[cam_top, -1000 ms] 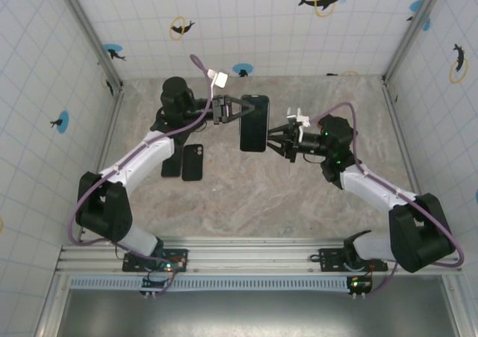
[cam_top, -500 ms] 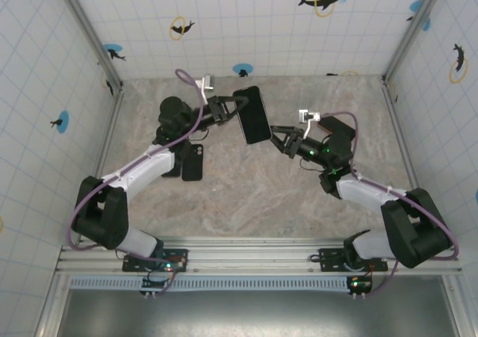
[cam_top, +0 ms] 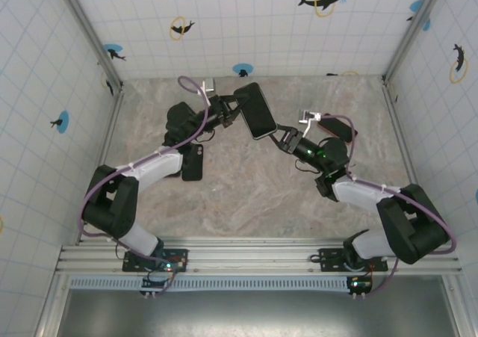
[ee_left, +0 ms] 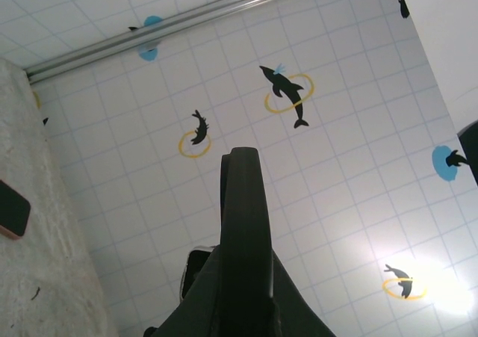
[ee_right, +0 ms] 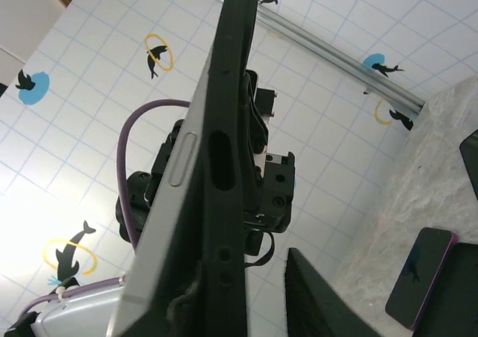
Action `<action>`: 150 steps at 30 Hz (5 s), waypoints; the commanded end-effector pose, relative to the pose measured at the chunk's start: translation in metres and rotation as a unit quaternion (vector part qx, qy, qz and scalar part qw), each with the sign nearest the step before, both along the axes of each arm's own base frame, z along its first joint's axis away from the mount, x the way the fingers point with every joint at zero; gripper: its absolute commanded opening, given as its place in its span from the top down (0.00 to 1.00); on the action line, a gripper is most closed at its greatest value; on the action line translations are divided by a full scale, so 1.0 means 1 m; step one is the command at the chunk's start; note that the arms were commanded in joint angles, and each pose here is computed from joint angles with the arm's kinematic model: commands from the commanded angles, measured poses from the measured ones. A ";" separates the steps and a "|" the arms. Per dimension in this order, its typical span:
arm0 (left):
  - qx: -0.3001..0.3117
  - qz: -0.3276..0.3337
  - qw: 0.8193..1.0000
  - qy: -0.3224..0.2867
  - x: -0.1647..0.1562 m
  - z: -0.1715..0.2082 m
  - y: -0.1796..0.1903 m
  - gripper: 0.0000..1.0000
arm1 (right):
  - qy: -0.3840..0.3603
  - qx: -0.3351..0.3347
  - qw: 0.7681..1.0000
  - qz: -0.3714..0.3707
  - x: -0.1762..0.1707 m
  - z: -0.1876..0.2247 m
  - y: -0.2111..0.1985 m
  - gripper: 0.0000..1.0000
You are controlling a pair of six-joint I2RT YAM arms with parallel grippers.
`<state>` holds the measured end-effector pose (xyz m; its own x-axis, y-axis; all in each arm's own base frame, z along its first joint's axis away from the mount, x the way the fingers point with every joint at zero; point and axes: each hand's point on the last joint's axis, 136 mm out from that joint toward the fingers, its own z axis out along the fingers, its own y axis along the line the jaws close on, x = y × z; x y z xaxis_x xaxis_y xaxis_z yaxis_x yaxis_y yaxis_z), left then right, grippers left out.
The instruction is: Take the phone out of the phone case
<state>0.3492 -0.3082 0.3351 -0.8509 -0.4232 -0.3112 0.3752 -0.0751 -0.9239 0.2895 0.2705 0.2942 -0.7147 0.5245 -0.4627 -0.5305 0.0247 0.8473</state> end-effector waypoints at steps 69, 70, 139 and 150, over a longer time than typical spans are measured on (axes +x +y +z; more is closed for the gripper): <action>-0.038 0.087 0.986 0.136 -0.047 -0.025 -0.049 0.49 | -0.060 0.111 0.961 -0.245 0.046 0.021 -0.024 1.00; -0.036 0.088 0.986 0.137 -0.047 -0.026 -0.049 0.50 | -0.062 0.111 0.962 -0.243 0.046 0.022 -0.024 1.00; -0.032 0.065 0.989 0.130 -0.081 -0.037 -0.059 1.00 | -0.152 0.056 0.913 -0.374 0.055 0.039 -0.064 1.00; -0.015 0.009 0.994 0.111 -0.082 -0.020 -0.097 1.00 | -0.212 -0.100 0.901 -0.365 0.056 0.034 -0.018 1.00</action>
<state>0.2936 -0.3743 0.3281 -0.8011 -0.5949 -0.0651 0.1835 -0.1407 -0.9729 0.3441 0.2472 0.2982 -0.0446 0.7082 -0.7046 -0.5613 0.5657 0.6041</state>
